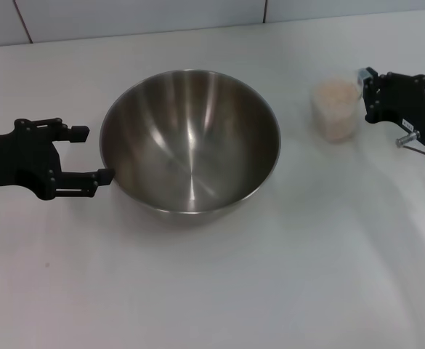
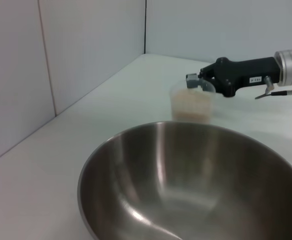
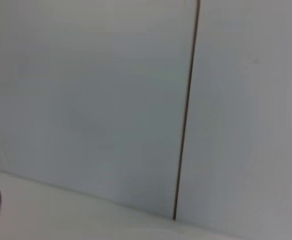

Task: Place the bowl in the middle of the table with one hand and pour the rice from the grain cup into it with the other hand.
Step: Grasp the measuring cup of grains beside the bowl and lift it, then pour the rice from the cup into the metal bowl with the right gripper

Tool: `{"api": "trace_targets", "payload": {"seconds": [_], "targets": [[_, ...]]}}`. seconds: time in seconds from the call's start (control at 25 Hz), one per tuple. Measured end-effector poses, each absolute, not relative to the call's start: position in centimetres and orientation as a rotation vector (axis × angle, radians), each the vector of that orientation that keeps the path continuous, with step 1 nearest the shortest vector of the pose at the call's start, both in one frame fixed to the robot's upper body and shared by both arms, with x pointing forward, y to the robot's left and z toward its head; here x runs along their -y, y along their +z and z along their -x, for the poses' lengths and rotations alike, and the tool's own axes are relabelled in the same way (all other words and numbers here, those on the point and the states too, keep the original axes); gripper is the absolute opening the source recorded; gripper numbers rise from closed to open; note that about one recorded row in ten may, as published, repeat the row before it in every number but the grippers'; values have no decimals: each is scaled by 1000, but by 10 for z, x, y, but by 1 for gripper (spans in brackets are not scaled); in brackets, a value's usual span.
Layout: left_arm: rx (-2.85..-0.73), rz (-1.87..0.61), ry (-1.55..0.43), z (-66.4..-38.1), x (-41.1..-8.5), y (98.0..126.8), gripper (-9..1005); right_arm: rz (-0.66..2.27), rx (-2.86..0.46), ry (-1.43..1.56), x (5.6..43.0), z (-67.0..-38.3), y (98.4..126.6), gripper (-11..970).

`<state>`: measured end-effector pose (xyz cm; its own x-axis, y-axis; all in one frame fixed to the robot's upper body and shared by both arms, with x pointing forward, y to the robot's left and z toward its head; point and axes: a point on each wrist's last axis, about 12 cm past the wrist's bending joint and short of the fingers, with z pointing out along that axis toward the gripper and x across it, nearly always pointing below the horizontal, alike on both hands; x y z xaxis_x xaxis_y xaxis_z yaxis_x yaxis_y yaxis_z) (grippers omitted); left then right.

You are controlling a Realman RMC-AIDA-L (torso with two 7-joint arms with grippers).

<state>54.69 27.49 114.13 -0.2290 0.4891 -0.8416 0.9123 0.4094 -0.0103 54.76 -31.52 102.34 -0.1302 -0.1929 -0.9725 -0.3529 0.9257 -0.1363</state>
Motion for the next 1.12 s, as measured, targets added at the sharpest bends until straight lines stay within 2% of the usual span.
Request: {"api": "trace_targets", "payload": {"seconds": [0.2, 0.24, 0.36, 0.4, 0.6, 0.72, 0.92, 1.12], "targets": [[-1865, -1204, -671, -547, -274, 1142, 835, 448, -1446, 150, 312, -538, 1049, 14], [-1864, -1205, -672, -547, -274, 1142, 835, 503, -1322, 148, 304, -535, 1060, 14], [-1862, -1207, -672, -548, -274, 1142, 835, 565, -1224, 146, 293, -535, 1068, 14], [-1861, -1208, -672, -548, -273, 1143, 835, 662, -1136, 134, 276, -539, 1074, 14], [-1859, -1210, -672, -548, -273, 1143, 835, 915, -986, 1, 246, -545, 1073, 14], [-1858, -1210, -676, -548, -272, 1143, 835, 1123, -813, -243, 230, -543, 1064, 14], [-1859, -1211, -677, -548, -272, 1143, 835, 1267, -589, -528, 220, -540, 1061, 14], [-1859, -1210, -677, -548, -272, 1143, 835, 1297, -410, -667, 214, -539, 1069, 14]]}}
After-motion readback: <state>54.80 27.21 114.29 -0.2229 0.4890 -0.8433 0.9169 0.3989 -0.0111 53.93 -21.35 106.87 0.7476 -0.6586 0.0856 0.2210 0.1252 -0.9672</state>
